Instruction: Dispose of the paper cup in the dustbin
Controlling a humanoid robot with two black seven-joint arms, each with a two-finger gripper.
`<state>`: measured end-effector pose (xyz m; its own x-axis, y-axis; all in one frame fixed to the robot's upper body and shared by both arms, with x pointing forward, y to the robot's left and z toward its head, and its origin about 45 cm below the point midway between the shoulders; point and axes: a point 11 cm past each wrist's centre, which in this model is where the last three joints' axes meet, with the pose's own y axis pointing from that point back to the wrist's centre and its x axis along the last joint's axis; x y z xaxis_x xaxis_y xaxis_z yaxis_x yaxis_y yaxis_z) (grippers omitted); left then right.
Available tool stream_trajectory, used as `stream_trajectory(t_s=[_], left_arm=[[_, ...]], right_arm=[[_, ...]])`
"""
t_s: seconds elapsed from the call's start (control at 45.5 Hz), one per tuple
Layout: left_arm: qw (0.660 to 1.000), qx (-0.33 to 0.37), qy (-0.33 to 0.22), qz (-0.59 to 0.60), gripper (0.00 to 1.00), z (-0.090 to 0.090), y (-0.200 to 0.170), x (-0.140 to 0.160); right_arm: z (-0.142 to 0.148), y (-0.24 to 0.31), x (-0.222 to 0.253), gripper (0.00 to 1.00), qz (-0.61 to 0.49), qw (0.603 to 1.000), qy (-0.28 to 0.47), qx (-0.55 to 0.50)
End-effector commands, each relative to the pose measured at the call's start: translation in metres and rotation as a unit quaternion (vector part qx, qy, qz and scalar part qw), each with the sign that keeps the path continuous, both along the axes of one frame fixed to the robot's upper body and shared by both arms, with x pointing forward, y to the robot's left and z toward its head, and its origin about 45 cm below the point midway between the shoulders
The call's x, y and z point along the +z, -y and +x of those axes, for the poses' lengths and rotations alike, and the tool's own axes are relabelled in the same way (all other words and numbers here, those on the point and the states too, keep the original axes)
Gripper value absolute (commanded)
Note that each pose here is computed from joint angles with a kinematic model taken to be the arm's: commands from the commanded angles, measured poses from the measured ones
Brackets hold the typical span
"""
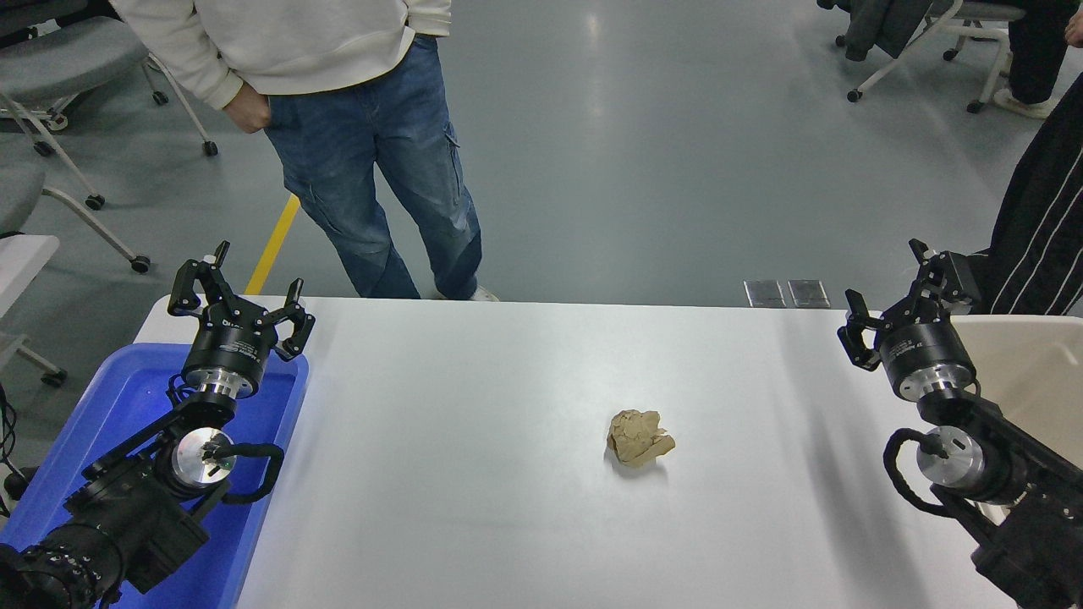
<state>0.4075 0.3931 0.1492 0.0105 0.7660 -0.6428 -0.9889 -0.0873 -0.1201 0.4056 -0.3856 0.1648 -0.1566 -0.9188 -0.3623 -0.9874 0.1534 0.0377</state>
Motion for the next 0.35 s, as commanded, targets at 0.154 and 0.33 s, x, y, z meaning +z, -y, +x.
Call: stream_trajectory(t_s=[0.154, 0.33], left_arm=[[1.0, 0.0, 0.0, 0.0, 1.0, 0.0, 0.0, 0.0], [1.0, 0.0, 0.0, 0.0, 1.0, 0.0, 0.0, 0.0]], right_arm=[[-0.0008, 0.0, -0.0011, 1.0, 0.001, 1.0, -0.001, 0.0], [-0.0008, -0.0001, -0.0011, 1.0, 0.0, 1.0, -0.001, 0.0]])
